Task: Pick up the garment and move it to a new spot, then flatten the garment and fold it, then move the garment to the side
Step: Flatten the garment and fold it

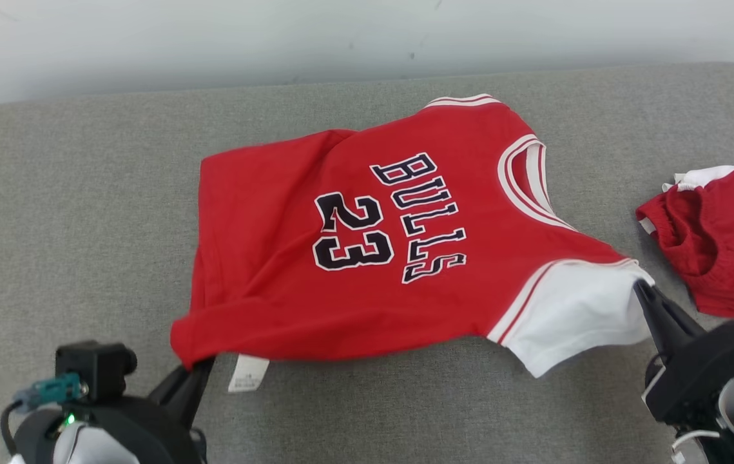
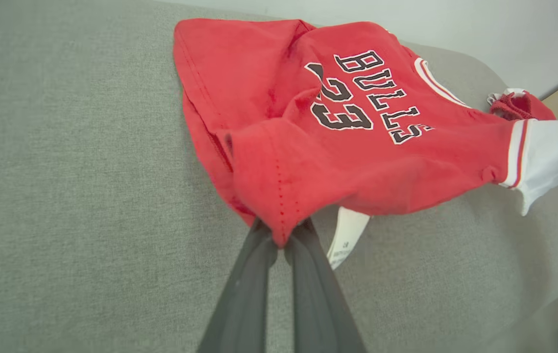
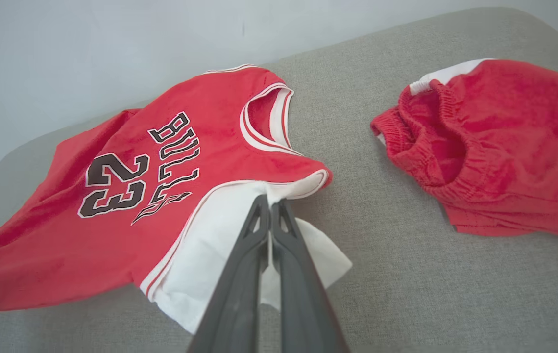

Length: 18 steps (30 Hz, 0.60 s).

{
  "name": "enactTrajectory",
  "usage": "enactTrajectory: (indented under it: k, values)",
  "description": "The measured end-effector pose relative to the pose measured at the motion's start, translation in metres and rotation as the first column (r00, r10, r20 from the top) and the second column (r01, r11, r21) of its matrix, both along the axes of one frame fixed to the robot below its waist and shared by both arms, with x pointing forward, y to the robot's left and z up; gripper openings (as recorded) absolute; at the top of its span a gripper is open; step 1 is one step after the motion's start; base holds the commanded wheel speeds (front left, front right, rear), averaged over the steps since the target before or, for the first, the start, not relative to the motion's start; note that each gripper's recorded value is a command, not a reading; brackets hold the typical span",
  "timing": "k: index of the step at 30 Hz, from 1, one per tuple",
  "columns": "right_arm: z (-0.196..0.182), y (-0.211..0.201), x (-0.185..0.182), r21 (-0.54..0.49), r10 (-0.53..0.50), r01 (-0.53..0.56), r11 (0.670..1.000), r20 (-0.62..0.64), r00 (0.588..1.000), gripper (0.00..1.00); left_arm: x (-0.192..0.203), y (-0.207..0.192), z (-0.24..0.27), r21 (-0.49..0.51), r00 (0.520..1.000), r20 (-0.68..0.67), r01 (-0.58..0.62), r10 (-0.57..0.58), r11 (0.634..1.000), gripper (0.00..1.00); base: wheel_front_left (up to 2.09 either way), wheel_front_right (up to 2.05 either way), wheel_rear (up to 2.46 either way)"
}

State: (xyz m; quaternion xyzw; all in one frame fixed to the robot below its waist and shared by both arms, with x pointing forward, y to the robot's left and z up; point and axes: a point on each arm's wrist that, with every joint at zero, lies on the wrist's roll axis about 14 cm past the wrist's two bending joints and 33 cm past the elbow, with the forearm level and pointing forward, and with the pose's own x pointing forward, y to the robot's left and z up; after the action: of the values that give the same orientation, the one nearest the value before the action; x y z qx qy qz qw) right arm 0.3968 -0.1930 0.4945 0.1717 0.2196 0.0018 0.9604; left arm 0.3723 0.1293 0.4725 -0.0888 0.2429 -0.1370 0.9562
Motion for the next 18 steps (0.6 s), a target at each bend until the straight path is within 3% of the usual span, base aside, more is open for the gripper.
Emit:
enactTrajectory:
  k: [4,8,14,18]
  values:
    - [0.000,0.000,-0.007,0.024,-0.012,0.012,1.000,-0.001,1.000,0.00,-0.011,0.003,-0.008,0.000,0.999,-0.043,0.014,-0.014,1.000,0.00,0.00,0.00,0.00]
    - [0.036,0.000,-0.002,0.127,-0.053,0.036,0.991,0.131,0.990,0.00,-0.015,-0.003,0.005,-0.071,1.000,-0.024,0.009,-0.010,0.997,0.00,0.00,0.00,0.00]
    - [0.109,-0.008,0.002,0.200,-0.106,0.031,0.979,0.374,0.921,0.00,-0.002,0.011,0.044,-0.092,0.994,0.104,-0.017,0.026,0.996,0.00,0.00,0.00,0.00]
    - [0.129,-0.014,-0.001,0.194,-0.119,0.035,0.980,0.436,0.892,0.00,0.000,0.007,0.060,-0.102,0.988,0.155,0.008,0.008,0.995,0.00,0.00,0.00,0.00]
